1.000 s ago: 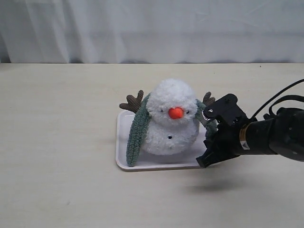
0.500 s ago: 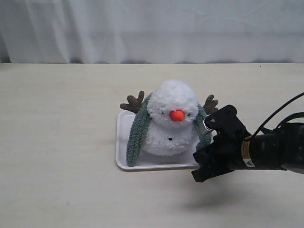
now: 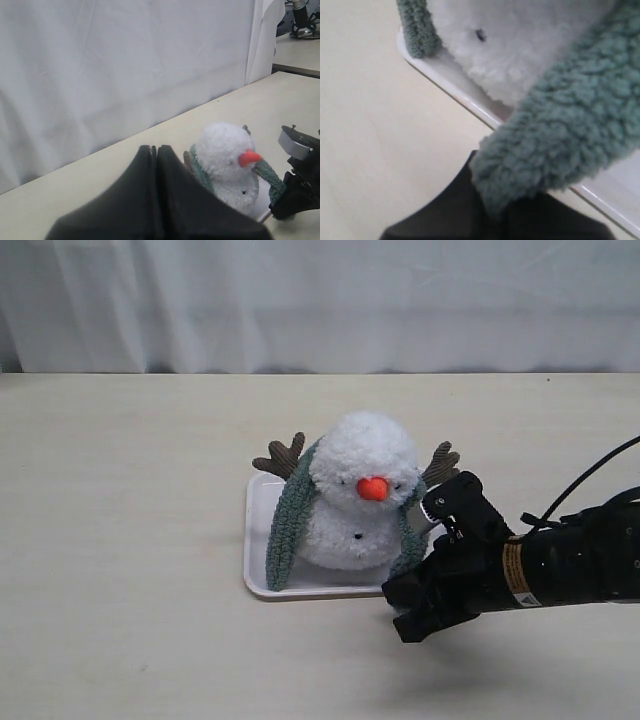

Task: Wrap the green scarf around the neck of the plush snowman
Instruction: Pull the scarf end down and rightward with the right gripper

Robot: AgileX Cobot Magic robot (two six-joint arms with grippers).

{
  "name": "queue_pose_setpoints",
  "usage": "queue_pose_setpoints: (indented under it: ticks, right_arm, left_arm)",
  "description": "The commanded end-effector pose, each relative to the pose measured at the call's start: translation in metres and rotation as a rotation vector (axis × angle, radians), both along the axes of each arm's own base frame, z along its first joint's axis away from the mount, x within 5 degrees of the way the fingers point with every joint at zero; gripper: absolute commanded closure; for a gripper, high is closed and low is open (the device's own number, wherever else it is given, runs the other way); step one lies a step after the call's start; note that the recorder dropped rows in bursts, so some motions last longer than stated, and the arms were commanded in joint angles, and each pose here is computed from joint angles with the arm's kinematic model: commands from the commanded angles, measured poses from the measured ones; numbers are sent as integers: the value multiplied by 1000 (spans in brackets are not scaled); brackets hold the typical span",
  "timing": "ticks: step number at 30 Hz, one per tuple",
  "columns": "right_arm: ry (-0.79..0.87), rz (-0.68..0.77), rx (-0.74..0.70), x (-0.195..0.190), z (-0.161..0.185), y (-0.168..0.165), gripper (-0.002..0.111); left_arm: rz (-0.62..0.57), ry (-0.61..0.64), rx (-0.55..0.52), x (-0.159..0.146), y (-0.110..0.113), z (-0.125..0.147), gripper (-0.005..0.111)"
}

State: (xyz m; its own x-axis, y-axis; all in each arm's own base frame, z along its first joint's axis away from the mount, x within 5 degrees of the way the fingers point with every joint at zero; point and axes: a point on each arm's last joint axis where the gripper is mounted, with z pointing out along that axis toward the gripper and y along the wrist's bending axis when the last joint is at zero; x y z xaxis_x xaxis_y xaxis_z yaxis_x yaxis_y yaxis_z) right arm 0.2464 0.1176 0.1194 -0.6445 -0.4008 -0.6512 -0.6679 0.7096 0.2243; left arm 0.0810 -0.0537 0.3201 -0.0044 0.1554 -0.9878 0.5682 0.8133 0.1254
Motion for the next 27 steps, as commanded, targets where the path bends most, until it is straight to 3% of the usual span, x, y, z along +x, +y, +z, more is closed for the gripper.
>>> queue_pose_setpoints:
  ticks: [1,14,20,23,27]
  right_arm:
    - [24,7,0,-1,-5,0,104]
    - [43,25,-23,2,-21,0,103]
    - [42,8,-6,6,-19,2,75]
    - [45,4,-4,6,-19,2,59]
    - [50,-4,-2,6,-18,2,48]
  left_arm:
    - [2,14,-16,1,0,-2,107]
    - [2,16,-20,1,-1,-2,107]
    - [-9,29,-25,0,-1,-2,107]
    - [-28,103,-18,6,-6,-9,107]
    - [-9,207,2,26,-13,-20,107]
